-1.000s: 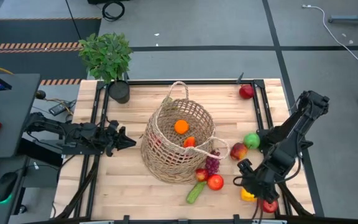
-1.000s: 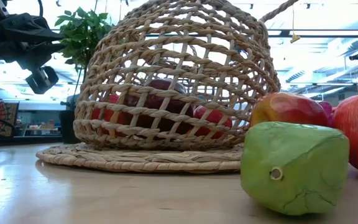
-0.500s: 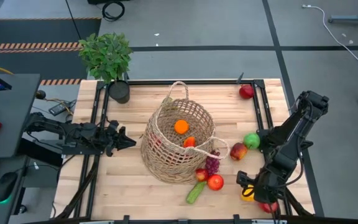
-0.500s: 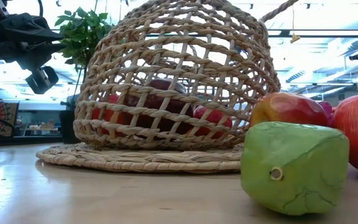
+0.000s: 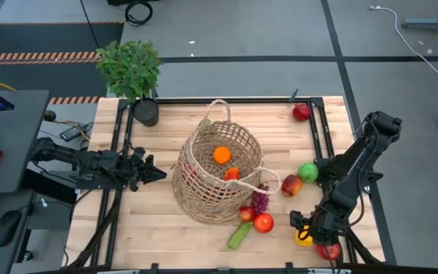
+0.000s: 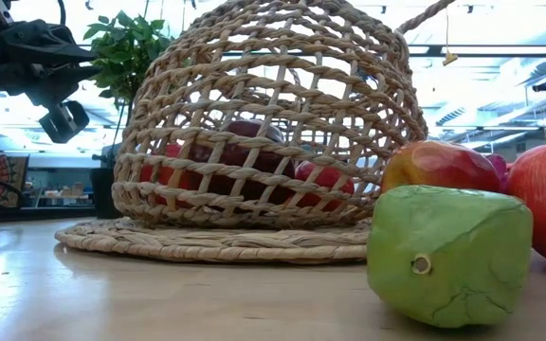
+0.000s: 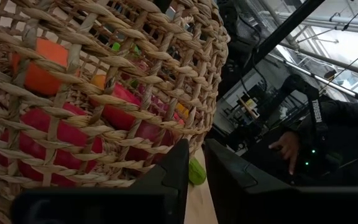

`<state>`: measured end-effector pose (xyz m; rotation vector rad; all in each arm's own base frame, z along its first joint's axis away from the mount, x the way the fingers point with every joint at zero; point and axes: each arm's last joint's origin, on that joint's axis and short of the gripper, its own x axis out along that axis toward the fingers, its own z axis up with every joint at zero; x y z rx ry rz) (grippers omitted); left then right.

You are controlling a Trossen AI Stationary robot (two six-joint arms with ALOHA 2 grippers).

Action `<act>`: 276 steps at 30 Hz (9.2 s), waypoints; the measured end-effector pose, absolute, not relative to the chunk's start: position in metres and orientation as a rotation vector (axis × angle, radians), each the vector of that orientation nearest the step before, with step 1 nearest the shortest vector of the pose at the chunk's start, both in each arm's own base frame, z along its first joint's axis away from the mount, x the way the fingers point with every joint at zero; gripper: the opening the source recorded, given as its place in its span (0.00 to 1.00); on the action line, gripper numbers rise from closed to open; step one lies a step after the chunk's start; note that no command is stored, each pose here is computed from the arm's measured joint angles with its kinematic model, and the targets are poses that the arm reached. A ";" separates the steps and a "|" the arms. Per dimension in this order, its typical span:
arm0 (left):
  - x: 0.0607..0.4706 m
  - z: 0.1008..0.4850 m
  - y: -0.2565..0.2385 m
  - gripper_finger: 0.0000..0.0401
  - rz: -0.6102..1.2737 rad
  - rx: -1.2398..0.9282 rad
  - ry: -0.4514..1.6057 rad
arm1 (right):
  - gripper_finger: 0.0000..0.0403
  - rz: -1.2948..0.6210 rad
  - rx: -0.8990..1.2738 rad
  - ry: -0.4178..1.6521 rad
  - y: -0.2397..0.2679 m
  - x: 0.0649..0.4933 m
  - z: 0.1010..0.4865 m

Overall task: Build produce basket
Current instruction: Put the yellow bell pepper into the brown basket, then put the red apple into the brown basket

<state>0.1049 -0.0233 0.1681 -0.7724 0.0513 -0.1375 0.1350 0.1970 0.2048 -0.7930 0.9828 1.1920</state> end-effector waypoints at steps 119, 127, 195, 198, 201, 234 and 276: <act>0.105 0.168 -0.023 0.14 -0.138 -0.772 0.051 | 0.86 0.525 0.898 0.487 -0.005 0.192 0.369; 0.105 0.168 -0.023 0.16 -0.137 -0.772 0.051 | 0.86 0.375 0.373 0.193 -0.034 0.221 0.369; 0.105 0.168 -0.023 0.14 -0.137 -0.772 0.051 | 0.86 0.152 -0.366 0.869 -0.014 0.394 0.285; 0.105 0.168 -0.023 0.15 -0.137 -0.772 0.051 | 0.86 0.168 -0.367 0.902 -0.011 0.400 0.272; 0.105 0.168 -0.023 0.15 -0.138 -0.772 0.051 | 0.86 0.176 -0.364 0.933 -0.009 0.405 0.260; 0.105 0.168 -0.023 0.15 -0.138 -0.773 0.052 | 0.97 -0.036 -0.068 0.880 -0.016 0.372 0.309; 0.105 0.168 -0.023 0.16 -0.137 -0.772 0.051 | 0.86 0.641 -0.075 0.278 0.072 0.271 0.441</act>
